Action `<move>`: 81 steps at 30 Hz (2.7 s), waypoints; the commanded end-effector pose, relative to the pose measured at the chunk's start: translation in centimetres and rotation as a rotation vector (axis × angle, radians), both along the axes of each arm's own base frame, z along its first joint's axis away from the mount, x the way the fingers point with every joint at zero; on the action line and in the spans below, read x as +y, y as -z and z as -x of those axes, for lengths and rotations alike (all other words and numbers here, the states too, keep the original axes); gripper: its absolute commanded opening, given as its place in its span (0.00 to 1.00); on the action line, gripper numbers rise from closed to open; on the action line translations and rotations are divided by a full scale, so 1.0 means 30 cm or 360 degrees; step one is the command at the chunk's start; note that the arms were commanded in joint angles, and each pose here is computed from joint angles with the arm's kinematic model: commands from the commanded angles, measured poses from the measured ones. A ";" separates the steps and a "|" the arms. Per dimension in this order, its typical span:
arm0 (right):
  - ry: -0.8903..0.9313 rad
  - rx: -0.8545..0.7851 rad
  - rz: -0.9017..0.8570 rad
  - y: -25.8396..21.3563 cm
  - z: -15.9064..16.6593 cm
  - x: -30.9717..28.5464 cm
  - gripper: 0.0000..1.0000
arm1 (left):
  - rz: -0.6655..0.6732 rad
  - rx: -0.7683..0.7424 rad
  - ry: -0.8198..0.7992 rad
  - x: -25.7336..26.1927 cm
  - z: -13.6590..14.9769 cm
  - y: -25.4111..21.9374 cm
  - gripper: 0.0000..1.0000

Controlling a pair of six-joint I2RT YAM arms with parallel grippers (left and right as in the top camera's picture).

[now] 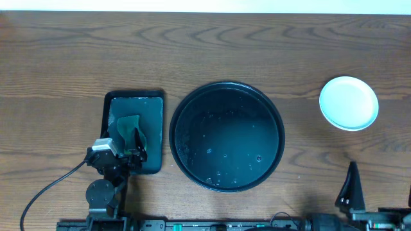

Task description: Clean dirty plates on tray and stack at the side

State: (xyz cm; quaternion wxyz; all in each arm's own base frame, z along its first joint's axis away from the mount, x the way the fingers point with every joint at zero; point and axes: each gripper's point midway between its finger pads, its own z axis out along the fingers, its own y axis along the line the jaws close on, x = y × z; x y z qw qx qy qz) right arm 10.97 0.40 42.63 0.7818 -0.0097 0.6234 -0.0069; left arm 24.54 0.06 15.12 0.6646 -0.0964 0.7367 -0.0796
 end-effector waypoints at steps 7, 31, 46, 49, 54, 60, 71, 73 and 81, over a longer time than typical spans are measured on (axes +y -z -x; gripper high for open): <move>-0.0223 -0.0172 0.0069 0.141 -0.145 0.075 0.99 | -0.0018 0.0085 -0.0025 0.011 0.005 0.051 0.82; -0.0317 -0.0408 0.0089 0.462 -0.351 0.098 0.99 | -0.0018 0.0085 -0.0025 0.011 0.005 0.051 0.82; -0.0288 0.0257 0.0019 0.786 -0.445 0.083 0.99 | -0.0018 0.0086 -0.0025 0.011 0.005 0.051 0.82; -0.0266 0.0358 0.0002 0.837 -0.448 0.075 0.99 | -0.0018 0.0086 -0.0025 0.011 0.005 0.051 0.82; -0.0241 0.0451 0.0015 0.886 -0.448 0.067 0.99 | -0.0018 0.0085 -0.0025 0.011 0.005 0.051 0.82; -0.0233 0.0445 0.0095 0.886 -0.448 0.066 0.99 | -0.0018 0.0085 -0.0025 0.011 0.005 0.051 0.82; -0.0216 0.0438 0.0182 0.886 -0.449 0.063 0.99 | -0.0018 0.0085 -0.0025 0.011 0.005 0.051 0.82; -0.0216 0.0436 0.0183 0.885 -0.449 0.063 0.99 | -0.0018 0.0086 -0.0025 0.011 0.005 0.051 0.82; -0.0215 0.0438 0.0182 0.886 -0.449 0.062 0.99 | -0.0018 0.0085 -0.0025 0.011 0.005 0.051 0.82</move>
